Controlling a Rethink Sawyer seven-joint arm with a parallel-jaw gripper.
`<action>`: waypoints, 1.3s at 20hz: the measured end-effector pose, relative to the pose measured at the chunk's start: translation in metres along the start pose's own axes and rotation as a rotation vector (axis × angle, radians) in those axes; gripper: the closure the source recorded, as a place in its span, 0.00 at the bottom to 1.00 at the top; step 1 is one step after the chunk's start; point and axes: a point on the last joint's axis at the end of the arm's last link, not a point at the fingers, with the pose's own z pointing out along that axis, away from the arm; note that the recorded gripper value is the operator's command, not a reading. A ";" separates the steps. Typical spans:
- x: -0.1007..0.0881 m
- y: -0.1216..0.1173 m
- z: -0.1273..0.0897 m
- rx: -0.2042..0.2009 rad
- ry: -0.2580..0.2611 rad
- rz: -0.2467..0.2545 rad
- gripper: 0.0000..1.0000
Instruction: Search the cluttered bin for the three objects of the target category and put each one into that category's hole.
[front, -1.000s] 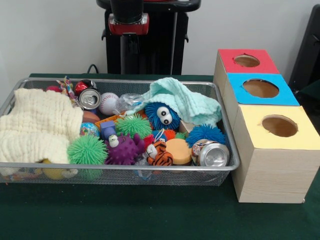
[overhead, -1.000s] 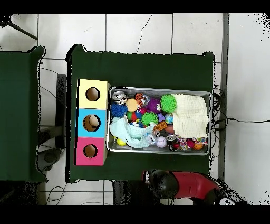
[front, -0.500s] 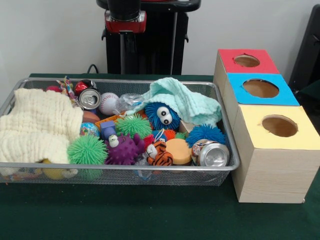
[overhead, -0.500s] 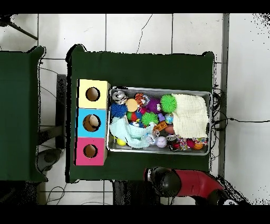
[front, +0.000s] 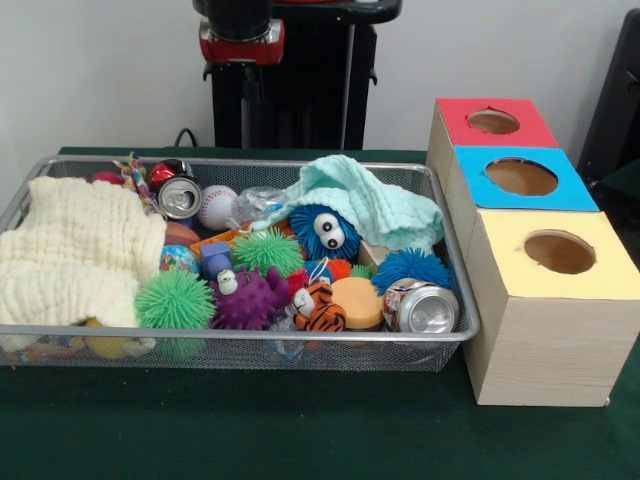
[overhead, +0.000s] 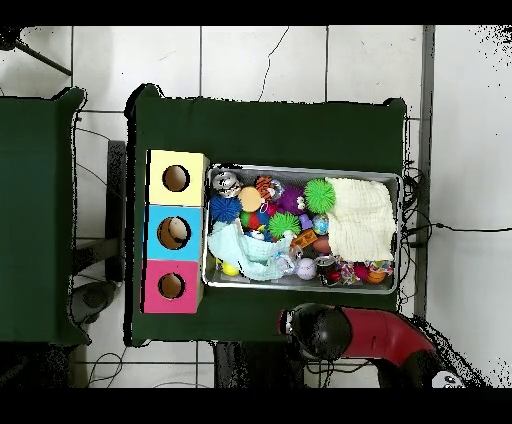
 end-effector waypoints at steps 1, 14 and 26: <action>-0.003 -0.001 0.000 0.002 -0.006 0.000 1.00; -0.052 -0.014 0.019 -0.014 -0.036 0.010 1.00; -0.062 -0.010 0.049 -0.048 -0.018 0.008 1.00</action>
